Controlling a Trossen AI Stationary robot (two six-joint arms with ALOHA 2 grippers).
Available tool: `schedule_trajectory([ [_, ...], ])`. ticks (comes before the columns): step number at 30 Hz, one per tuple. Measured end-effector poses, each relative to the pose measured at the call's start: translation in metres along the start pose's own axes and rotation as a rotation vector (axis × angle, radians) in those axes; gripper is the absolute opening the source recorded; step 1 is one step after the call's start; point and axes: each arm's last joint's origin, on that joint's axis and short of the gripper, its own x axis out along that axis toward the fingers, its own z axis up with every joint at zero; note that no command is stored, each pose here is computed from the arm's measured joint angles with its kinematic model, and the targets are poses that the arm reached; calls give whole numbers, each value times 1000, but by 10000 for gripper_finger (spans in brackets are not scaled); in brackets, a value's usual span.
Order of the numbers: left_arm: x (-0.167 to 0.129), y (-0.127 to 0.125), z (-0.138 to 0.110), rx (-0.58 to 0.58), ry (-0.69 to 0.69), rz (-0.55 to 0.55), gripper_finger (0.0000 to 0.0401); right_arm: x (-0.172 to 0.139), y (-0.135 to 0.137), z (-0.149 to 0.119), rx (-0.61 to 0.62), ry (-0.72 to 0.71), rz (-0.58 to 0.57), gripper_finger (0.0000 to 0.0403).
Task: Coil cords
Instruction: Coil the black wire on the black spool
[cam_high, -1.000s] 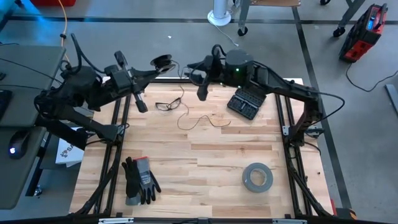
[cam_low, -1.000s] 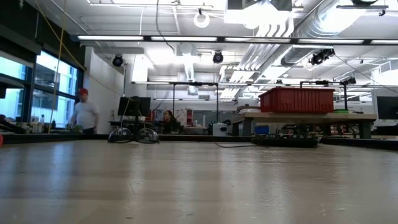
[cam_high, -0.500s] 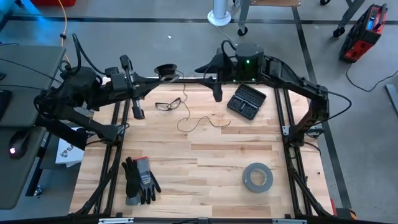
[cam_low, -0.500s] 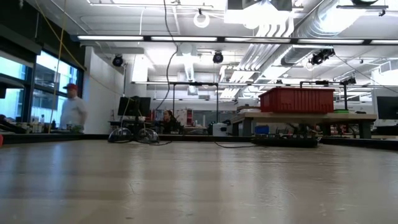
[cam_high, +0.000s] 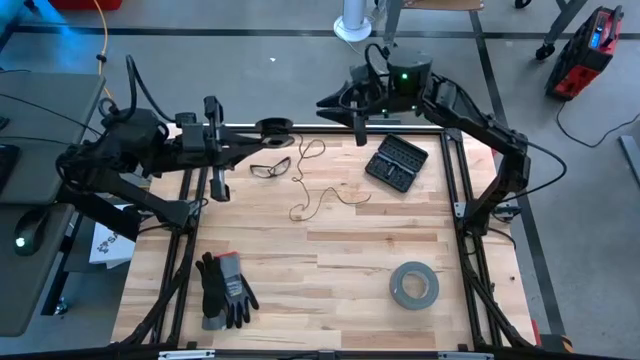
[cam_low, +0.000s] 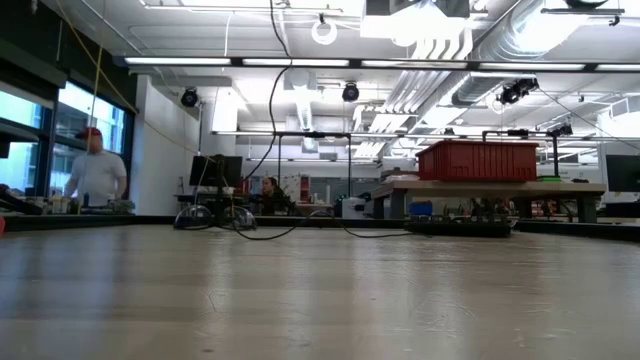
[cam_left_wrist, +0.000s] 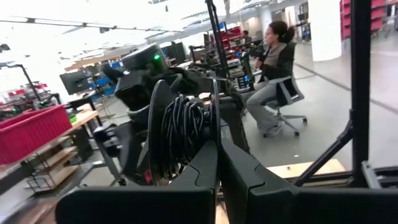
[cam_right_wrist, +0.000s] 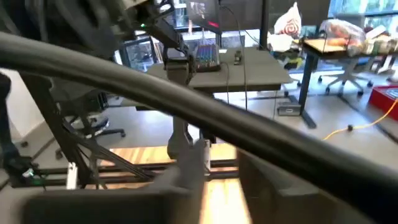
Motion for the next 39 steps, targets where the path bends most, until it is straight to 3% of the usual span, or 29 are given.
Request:
schedule_trajectory([
  [3,5,1,-2,37,13,14,1,6,6,-2,-23,10,-8,17],
  [7,15,1,-7,52,34,5,1,14,9,-9,-13,53,-16,4],
  [12,25,-1,-12,65,49,-30,1,19,7,-19,-14,124,-14,1],
  [18,27,5,-15,153,77,36,1,16,14,-20,-7,147,65,1],
  [29,29,20,-18,229,107,128,1,21,68,-24,-17,217,242,0],
  [34,32,25,-16,214,77,153,1,30,91,-23,-89,189,194,0],
  [39,32,33,-5,183,-40,213,1,55,107,-42,-105,262,159,0],
])
